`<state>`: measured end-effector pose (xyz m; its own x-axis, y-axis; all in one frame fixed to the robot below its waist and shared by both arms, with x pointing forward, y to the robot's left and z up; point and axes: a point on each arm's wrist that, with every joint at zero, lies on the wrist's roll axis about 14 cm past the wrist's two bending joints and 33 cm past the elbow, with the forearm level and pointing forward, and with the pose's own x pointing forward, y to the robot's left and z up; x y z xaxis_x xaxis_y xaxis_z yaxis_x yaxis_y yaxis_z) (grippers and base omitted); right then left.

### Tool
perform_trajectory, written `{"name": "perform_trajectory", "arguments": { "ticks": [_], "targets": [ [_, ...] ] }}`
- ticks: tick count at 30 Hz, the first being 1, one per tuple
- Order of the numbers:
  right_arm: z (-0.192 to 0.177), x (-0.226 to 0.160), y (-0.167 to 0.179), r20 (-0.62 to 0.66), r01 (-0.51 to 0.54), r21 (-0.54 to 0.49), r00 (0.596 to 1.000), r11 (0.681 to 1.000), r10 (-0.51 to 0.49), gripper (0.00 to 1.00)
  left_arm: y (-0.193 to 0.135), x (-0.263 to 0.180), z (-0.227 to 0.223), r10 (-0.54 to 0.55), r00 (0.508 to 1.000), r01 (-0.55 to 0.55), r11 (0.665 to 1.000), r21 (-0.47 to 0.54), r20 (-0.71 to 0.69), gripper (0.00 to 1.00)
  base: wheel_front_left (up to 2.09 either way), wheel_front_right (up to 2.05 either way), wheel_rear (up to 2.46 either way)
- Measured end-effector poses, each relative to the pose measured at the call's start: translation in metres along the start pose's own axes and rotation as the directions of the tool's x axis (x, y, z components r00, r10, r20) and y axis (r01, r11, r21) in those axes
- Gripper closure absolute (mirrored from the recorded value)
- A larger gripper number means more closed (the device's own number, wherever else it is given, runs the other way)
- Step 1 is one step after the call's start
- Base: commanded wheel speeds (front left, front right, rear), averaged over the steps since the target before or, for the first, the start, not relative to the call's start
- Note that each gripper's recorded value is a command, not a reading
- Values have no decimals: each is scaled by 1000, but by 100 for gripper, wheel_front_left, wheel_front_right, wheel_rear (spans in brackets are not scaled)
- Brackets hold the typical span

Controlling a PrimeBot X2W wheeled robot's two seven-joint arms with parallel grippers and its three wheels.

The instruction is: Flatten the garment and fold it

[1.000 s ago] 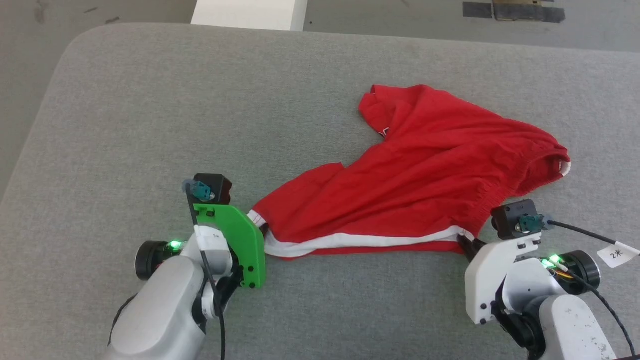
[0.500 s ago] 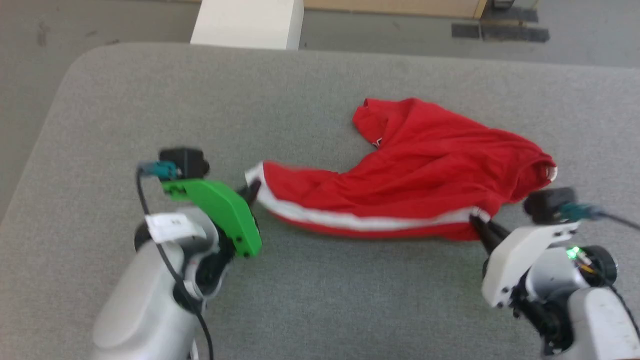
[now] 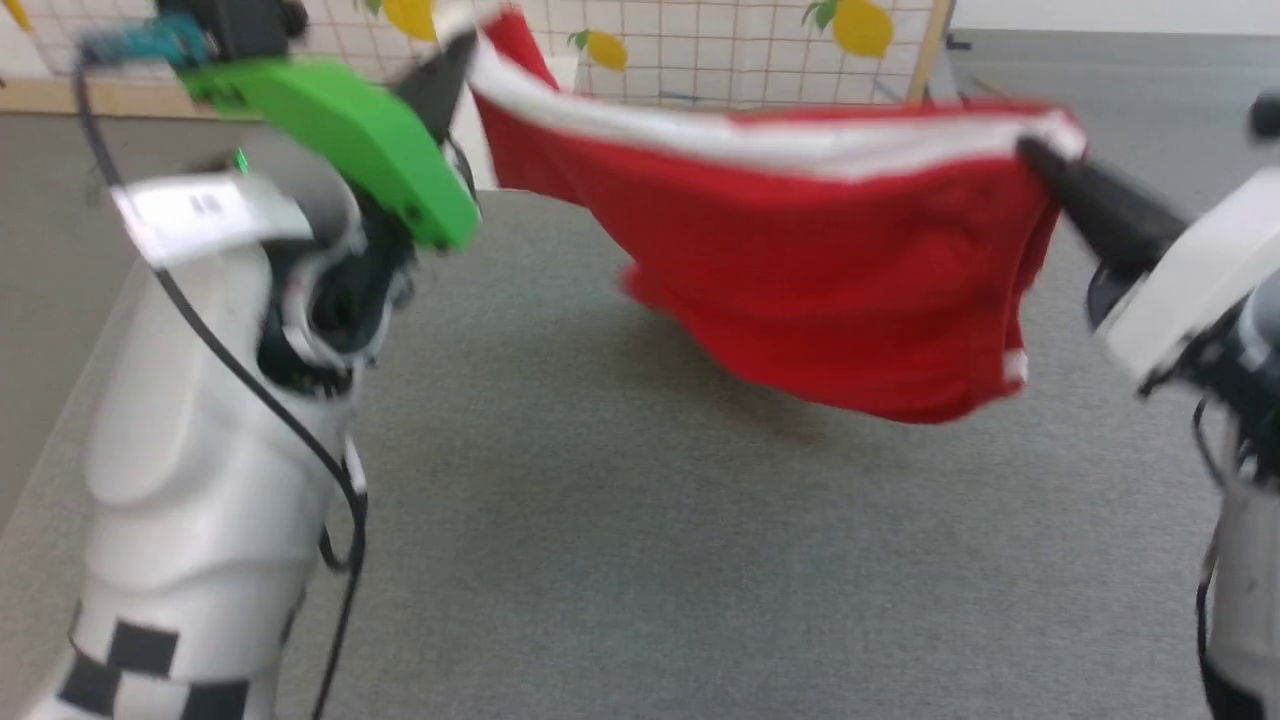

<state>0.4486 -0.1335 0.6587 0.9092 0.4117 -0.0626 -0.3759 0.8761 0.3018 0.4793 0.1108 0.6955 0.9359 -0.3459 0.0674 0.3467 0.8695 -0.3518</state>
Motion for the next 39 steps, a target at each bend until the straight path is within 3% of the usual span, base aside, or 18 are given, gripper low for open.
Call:
{"name": "perform_trajectory", "arguments": {
  "ticks": [7,17,25,31,39],
  "targets": [
    [48,13,9,31,-49,8,998,999,49,100,-11,26,51,-18,997,13,997,71,72,100,0,0,0],
    [65,86,-14,7,3,23,1000,1000,-3,100,42,87,53,142,989,-146,970,194,34,100,0,0,0],
    [82,152,-49,109,78,-2,991,997,-77,100,68,144,56,170,977,-198,945,262,126,100,0,0,0],
    [66,194,-76,145,119,-9,982,993,-117,100,92,178,27,177,974,-206,952,227,140,100,0,0,0],
    [-5,231,-101,46,146,2,988,989,-146,100,125,196,-50,186,982,-189,968,163,33,100,0,0,0]
  ]
}}
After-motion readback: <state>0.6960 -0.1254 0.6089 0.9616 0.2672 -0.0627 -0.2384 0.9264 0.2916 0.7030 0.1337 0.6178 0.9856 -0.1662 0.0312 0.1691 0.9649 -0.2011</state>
